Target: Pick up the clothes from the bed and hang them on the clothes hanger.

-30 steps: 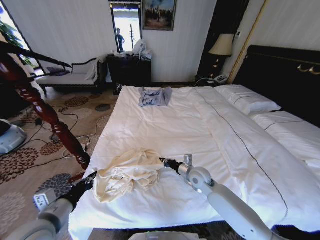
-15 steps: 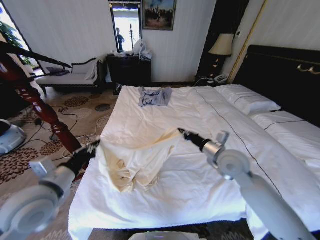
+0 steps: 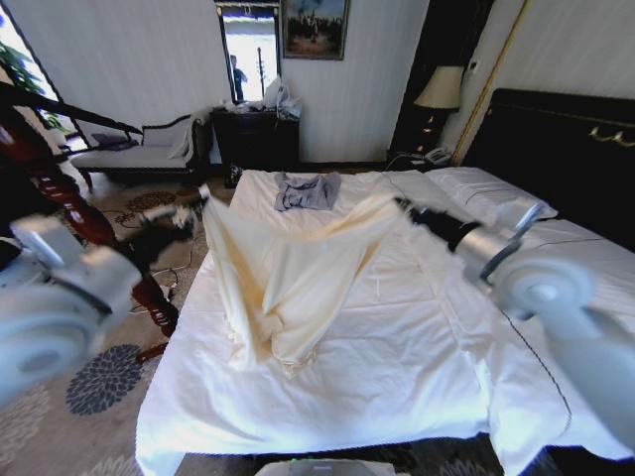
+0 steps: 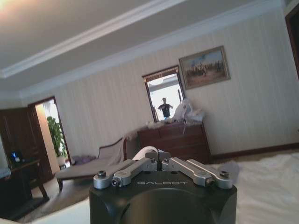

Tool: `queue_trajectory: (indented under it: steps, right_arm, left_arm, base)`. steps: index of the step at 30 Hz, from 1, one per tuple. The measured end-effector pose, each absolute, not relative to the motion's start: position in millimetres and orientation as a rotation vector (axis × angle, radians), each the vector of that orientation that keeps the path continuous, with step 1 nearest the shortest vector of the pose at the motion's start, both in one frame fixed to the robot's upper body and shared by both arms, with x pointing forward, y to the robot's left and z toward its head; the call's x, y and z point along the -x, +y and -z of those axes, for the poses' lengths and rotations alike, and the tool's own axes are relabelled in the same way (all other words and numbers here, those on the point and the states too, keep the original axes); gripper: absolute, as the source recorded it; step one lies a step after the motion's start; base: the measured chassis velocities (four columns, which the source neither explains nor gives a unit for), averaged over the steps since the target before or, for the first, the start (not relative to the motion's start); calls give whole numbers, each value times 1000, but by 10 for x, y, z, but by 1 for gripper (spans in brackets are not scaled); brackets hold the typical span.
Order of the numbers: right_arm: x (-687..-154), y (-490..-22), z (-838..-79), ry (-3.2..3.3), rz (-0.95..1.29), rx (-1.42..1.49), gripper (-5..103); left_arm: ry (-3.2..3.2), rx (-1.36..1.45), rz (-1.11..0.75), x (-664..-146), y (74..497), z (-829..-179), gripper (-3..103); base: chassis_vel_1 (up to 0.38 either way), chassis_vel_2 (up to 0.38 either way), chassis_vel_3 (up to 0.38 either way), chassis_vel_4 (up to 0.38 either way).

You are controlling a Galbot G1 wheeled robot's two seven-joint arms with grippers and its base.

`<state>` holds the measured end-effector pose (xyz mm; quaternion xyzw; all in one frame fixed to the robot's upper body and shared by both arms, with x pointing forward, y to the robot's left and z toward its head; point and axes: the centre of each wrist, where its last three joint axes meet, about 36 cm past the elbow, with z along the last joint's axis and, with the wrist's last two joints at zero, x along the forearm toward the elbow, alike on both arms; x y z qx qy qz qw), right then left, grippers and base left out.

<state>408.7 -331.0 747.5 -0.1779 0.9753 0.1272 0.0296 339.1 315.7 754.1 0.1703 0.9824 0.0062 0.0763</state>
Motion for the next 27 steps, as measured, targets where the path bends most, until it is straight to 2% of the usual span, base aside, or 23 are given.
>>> queue_trajectory:
  steps: [4,8,13,17,19,25,27]
  right_arm:
    - [-4224,-3383,-7662,2985,-417,536,0]
    - [-4639,-3286,-7864,2947,-509,579,0]
    - [-5381,-2755,-8191,2928,-559,662,0]
    - [-5677,-2667,-8350,2937,-548,609,0]
    - [-6022,-2615,-8527,2943,-542,533,0]
    - [-6348,-2457,-8790,2932,-546,464,0]
    - [-6489,-2394,-8910,2923,-559,432,0]
  left_arm:
    - [2918,-464,-74,-3493,3247,-7739,0]
    - [2901,-362,-116,-3609,3394,-7946,0]
    - [2917,-218,-246,-3961,3740,-8213,0]
    - [2908,-162,-321,-4134,3892,-8311,0]
    - [2898,-127,-384,-4319,4004,-8457,0]
    - [2880,-101,-442,-4548,4078,-8667,0]
    - [2847,-106,-469,-4695,3983,-8870,0]
  base:
    - [0,0,0,0]
    - [0,0,0,0]
    - [0,0,0,0]
    - [0,0,0,0]
    - [0,0,0,0]
    - [0,0,0,0]
    - [0,0,0,0]
